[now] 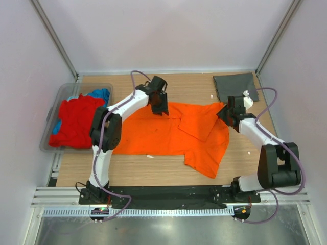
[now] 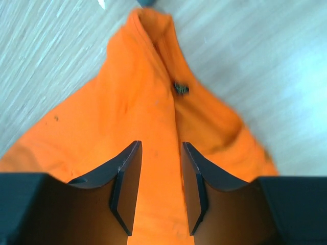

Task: Fold and stack the t-shirts
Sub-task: Fold the tshirt

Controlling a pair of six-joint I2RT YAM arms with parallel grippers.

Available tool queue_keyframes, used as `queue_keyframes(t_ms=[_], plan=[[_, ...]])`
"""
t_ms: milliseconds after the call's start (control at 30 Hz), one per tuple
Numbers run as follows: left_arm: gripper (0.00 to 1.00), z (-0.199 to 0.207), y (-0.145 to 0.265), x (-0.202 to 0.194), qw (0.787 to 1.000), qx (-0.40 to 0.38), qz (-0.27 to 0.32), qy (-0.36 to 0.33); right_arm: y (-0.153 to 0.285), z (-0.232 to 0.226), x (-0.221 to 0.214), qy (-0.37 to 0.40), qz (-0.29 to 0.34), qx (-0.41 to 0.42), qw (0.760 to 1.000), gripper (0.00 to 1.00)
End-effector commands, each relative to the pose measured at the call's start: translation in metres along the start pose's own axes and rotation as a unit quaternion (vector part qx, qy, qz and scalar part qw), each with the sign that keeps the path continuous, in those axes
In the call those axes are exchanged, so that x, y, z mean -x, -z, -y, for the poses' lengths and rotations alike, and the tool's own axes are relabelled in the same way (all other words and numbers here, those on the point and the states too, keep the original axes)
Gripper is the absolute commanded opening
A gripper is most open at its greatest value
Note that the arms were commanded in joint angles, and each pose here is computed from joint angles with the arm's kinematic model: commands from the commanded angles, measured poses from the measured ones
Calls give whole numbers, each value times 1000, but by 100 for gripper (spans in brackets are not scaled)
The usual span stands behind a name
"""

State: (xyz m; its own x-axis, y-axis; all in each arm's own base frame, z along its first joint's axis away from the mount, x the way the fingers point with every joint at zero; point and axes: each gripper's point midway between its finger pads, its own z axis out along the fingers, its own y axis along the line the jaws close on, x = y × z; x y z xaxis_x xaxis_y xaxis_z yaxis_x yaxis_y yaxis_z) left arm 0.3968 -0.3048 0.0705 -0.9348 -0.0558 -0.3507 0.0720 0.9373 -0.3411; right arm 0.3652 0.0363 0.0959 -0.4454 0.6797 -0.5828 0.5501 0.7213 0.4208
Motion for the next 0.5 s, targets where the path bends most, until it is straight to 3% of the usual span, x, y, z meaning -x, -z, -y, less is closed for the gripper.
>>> queue_keyframes(t_ms=[0, 267, 467], plan=[[38, -44, 30, 57, 998, 19, 55, 27, -16, -41, 15, 100, -19, 116, 988, 43], [40, -144, 13, 86, 991, 88, 45, 91, -59, -41, 41, 110, -39, 150, 982, 46], [40, -189, -6, 84, 985, 125, 26, 114, -79, -35, 33, 129, -82, 180, 972, 45]])
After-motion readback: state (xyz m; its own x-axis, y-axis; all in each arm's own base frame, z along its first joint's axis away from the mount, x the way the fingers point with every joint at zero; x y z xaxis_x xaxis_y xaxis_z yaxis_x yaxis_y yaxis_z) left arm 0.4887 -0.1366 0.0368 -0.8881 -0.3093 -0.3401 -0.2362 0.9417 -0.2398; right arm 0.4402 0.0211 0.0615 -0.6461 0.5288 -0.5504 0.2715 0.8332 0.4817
